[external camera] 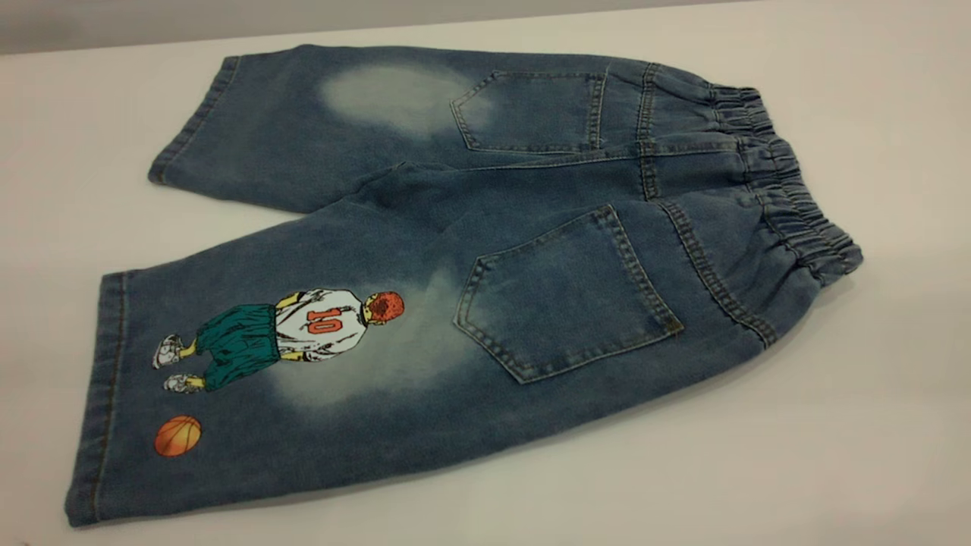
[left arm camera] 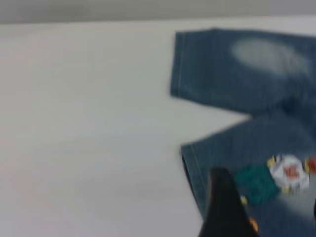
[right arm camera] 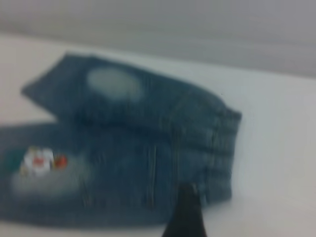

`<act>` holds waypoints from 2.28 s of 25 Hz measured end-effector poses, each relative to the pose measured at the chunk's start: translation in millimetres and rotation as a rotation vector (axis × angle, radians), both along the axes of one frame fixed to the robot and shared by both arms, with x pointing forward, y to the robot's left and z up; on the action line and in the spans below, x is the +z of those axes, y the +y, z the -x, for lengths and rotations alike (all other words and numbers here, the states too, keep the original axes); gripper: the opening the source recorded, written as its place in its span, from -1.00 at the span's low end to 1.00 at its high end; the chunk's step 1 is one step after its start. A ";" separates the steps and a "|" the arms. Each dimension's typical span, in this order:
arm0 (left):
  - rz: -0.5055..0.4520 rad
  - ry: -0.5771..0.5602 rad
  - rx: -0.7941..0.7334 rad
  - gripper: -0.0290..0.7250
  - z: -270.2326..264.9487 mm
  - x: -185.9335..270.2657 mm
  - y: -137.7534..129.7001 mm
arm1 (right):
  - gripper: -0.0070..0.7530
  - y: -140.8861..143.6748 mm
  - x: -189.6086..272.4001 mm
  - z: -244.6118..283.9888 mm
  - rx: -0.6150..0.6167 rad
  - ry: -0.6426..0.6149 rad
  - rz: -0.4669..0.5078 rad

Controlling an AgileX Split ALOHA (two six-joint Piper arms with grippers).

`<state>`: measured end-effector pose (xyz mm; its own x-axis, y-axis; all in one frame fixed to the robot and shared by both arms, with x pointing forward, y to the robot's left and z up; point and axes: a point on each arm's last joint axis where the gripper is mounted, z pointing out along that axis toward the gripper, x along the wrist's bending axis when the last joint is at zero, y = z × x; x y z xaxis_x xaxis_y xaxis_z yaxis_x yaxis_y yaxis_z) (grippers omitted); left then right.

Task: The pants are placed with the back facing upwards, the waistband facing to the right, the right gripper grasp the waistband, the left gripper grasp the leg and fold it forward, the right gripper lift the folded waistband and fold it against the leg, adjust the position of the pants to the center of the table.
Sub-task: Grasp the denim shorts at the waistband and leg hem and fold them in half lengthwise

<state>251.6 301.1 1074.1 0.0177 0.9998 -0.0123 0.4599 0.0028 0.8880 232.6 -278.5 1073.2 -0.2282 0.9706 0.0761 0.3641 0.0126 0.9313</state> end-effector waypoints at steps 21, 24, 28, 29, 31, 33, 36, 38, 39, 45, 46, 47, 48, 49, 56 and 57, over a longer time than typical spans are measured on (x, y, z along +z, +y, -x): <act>0.116 0.113 -0.004 0.14 -232.6 50.1 -11.2 | 0.43 36.6 8.9 -187.5 0.256 0.401 -0.363; 0.070 0.165 -0.022 0.14 -258.6 27.6 -11.4 | 0.43 42.5 -1.9 -215.9 0.310 0.434 -0.423; 0.043 0.241 -0.036 0.14 -277.4 2.7 -11.7 | 0.43 42.6 -20.5 -251.9 0.364 0.495 -0.502; 0.039 0.246 -0.038 0.14 -280.0 -0.4 -11.7 | 0.43 40.3 -27.3 -260.8 0.368 0.513 -0.520; 0.036 0.234 -0.038 0.14 -282.6 -1.4 -11.6 | 0.43 33.7 -39.2 -275.9 0.374 0.537 -0.557; 0.035 0.215 -0.036 0.14 -283.5 0.2 -11.4 | 0.43 21.5 -49.8 -291.7 0.367 0.547 -0.604; 0.035 0.211 -0.036 0.14 -283.8 0.7 -11.4 | 0.43 0.6 -63.3 -302.7 0.381 0.565 -0.685; 0.035 0.207 -0.035 0.14 -284.0 1.0 -11.3 | 0.43 -13.7 -72.2 -303.5 0.374 0.589 -0.713; 0.035 0.202 -0.035 0.14 -284.3 1.4 -11.3 | 0.43 -20.8 -75.0 -303.0 0.361 0.594 -0.724; 0.033 0.190 -0.034 0.14 -285.0 2.2 -11.1 | 0.43 -35.8 -92.9 -292.9 0.300 0.604 -0.698; 0.033 0.189 -0.034 0.14 -285.1 2.3 -11.1 | 0.43 -38.3 -98.5 -291.3 0.273 0.612 -0.694; 0.033 0.186 -0.034 0.14 -285.2 2.4 -11.1 | 0.43 -40.3 -104.9 -289.8 0.250 0.622 -0.690; 0.032 0.186 -0.034 0.14 -285.2 2.5 -11.1 | 0.43 -42.2 -111.0 -288.5 0.232 0.635 -0.690; 0.032 0.186 -0.034 0.14 -285.2 2.5 -11.1 | 0.43 -43.6 -117.7 -286.7 0.211 0.650 -0.692; 0.032 0.185 -0.034 0.14 -285.1 2.7 -11.1 | 0.43 -46.1 -161.8 -288.2 0.170 0.764 -0.736; 0.032 0.185 -0.034 0.14 -285.1 2.7 -11.1 | 0.43 -47.0 -169.6 -289.2 0.156 0.780 -0.739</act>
